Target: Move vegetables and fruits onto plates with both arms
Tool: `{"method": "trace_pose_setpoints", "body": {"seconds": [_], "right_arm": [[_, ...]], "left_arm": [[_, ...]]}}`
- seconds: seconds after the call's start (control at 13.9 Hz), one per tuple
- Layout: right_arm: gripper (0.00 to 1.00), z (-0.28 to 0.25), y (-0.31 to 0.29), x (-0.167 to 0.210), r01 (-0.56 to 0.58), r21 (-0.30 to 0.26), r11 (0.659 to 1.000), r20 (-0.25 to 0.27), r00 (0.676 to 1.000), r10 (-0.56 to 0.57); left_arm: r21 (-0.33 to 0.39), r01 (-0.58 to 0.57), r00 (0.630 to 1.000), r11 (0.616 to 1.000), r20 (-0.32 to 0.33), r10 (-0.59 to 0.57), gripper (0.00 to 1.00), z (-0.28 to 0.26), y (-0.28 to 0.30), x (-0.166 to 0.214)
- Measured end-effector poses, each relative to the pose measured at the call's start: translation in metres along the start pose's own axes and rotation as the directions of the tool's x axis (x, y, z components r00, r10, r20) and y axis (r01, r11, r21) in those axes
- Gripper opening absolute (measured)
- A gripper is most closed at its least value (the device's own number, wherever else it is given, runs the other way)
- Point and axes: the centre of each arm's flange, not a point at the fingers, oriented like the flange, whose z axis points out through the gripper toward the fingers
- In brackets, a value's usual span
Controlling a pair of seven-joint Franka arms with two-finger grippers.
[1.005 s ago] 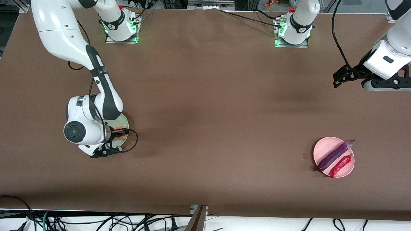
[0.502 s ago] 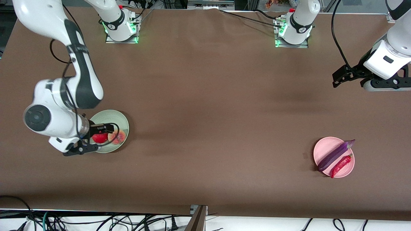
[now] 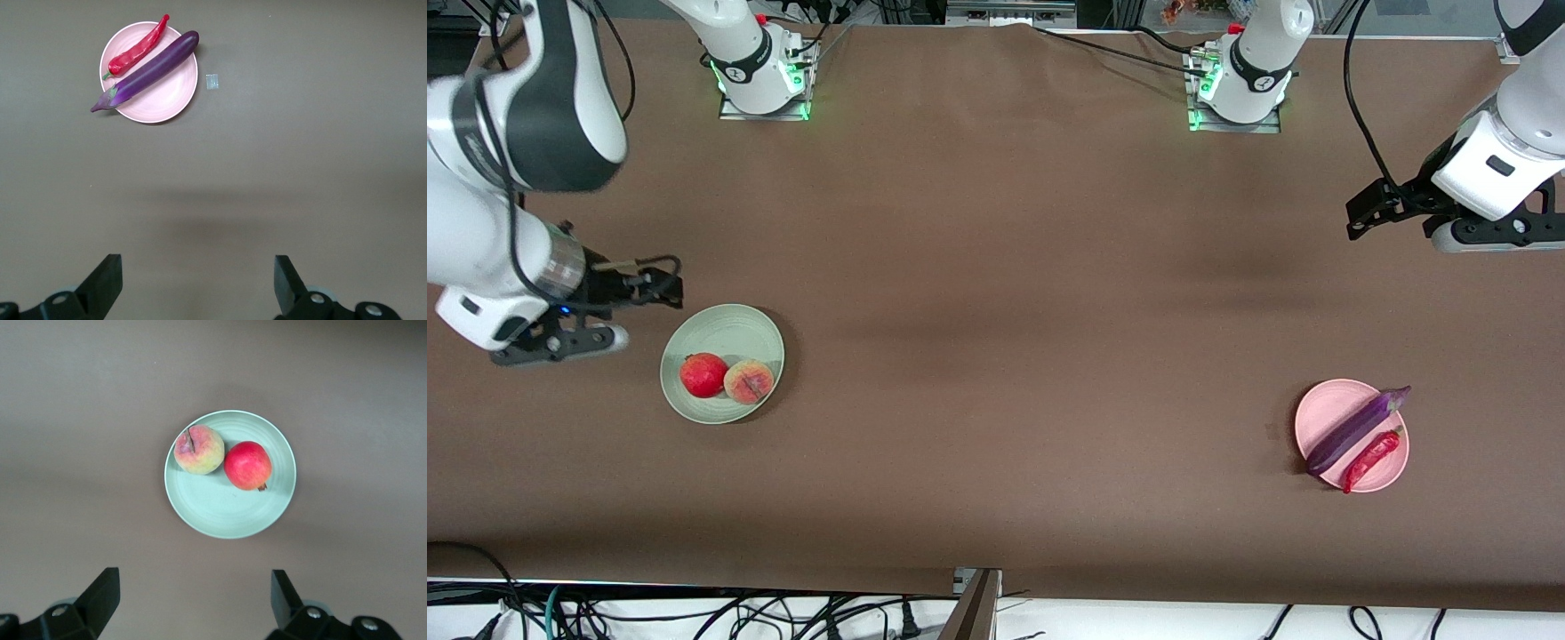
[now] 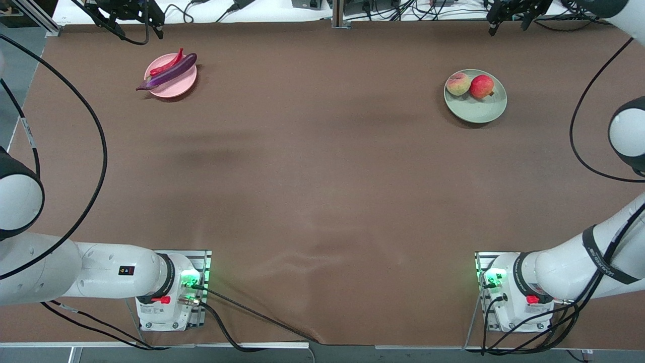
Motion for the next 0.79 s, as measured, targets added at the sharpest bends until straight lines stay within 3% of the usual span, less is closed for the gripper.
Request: {"method": "trace_pose_setpoints", "body": {"seconds": [0.29,0.5,0.79], "right_arm": [[1.0,-0.046,-0.005,-0.039,0.007,0.009,1.0,0.03,1.0,-0.008],[1.0,-0.064,-0.004,-0.059,0.01,-0.016,1.0,0.053,0.999,-0.009],[1.0,-0.093,0.003,-0.082,-0.004,-0.025,1.0,0.016,1.0,0.004]], "left_arm": [[0.0,0.0,1.0,1.0,0.0,0.0,1.0,0.0,0.0,0.0],[0.0,0.0,1.0,1.0,0.0,0.0,1.0,0.0,0.0,0.0],[0.0,0.0,1.0,1.0,0.0,0.0,1.0,0.0,0.0,0.0]]}}
